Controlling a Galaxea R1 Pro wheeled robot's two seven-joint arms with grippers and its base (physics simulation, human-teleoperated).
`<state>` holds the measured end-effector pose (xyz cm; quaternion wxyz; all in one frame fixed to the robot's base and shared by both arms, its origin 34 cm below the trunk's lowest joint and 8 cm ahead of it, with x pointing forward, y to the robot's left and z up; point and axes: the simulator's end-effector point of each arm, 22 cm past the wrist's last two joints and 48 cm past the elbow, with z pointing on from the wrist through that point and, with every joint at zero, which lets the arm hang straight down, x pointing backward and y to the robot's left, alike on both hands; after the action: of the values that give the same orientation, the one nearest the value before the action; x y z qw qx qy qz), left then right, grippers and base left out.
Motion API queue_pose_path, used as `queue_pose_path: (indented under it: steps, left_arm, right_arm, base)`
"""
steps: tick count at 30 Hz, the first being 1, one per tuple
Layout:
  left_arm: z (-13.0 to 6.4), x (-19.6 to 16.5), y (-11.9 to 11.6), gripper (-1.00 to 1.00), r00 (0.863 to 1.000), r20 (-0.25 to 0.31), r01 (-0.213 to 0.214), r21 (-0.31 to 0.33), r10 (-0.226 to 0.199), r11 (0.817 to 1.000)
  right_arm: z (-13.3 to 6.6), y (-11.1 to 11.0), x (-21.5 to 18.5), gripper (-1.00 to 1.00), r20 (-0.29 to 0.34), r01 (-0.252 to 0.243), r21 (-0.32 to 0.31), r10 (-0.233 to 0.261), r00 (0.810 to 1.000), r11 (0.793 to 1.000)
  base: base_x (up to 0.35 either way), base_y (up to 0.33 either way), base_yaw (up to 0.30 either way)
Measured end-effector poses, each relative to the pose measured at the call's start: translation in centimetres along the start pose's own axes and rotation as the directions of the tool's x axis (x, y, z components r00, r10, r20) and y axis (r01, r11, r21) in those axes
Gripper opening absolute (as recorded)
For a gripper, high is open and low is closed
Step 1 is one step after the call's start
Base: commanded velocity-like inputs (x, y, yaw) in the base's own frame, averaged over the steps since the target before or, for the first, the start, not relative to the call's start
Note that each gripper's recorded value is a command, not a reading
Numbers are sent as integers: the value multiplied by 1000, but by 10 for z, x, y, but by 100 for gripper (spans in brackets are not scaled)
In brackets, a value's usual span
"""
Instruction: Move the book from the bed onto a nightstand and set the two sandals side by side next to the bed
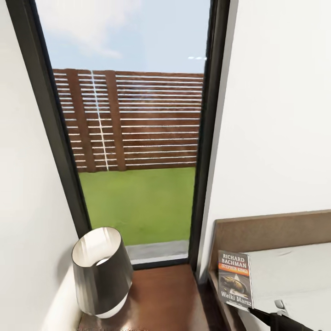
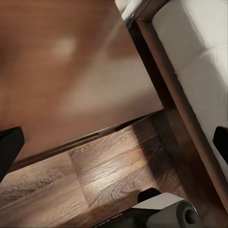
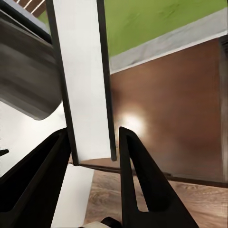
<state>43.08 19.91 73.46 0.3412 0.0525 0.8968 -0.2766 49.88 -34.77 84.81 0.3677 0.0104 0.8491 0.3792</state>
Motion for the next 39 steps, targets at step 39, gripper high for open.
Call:
queue_pose_path:
  steps: [39]
  left_arm:
    - [0, 0, 0, 100, 1000, 0, 0, 0, 0, 1000]
  right_arm:
    - [0, 1, -2, -100, 8, -1, -5, 1, 1000, 1000]
  base:
    - [0, 0, 145]
